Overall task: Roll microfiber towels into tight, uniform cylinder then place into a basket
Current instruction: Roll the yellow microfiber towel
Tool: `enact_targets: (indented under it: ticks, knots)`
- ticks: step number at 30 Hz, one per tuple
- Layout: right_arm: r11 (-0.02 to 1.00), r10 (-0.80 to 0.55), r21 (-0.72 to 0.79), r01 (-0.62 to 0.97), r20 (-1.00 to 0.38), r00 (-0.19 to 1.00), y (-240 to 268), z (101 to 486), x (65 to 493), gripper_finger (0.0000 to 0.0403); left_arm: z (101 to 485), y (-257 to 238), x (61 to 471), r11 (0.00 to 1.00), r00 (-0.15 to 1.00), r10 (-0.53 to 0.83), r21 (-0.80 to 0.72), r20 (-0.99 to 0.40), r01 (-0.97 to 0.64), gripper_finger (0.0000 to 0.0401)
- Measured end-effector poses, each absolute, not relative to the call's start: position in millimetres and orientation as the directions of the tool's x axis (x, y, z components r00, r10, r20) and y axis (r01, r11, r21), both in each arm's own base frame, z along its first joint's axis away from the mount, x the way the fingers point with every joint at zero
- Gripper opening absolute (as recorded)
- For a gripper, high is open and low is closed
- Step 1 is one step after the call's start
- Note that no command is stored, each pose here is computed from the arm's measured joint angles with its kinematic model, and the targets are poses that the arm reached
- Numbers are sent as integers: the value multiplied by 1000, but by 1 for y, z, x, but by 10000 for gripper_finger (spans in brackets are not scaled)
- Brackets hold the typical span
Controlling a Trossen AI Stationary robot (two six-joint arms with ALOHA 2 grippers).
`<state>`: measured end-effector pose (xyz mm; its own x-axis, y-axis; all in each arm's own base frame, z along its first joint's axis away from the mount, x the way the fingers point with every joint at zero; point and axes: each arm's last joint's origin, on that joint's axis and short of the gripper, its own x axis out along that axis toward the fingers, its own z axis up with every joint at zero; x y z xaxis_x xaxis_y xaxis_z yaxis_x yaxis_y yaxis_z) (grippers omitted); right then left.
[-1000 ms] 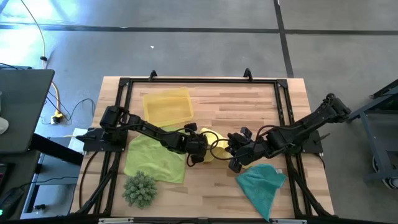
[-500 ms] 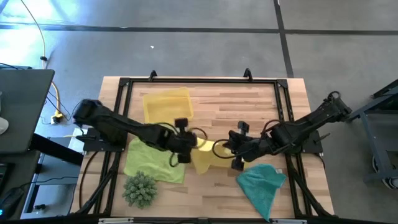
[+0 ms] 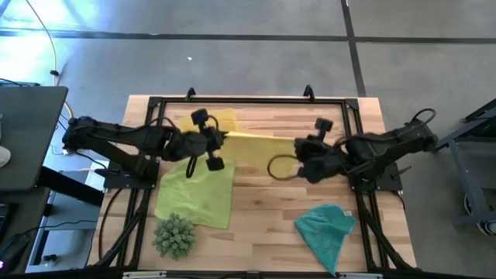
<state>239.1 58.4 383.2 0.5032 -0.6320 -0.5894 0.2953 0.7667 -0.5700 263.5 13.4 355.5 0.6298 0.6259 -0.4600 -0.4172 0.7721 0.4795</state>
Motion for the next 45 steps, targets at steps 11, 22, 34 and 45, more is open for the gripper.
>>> enact_targets:
  ticks: [11, 22, 34, 45]
  knots:
    - [730, -683, -614, 299, -650, 334, -4, 381, 245, 0, 360, 64, 285, 745, 675, 644, 492, -359, -450, 0]
    - [914, -399, -399, 74, -853, 335, 14, 373, 239, 0, 356, 54, 289, 901, 817, 377, 378, -436, -214, 0]
    - [663, -748, -727, 180, -654, 115, -37, 381, 221, 0, 336, 110, 314, 750, 741, 564, 602, -364, -275, 0]
    - [478, -854, -825, 302, -517, -58, -82, 386, 213, 0, 326, 146, 356, 572, 607, 732, 763, -308, -302, 0]
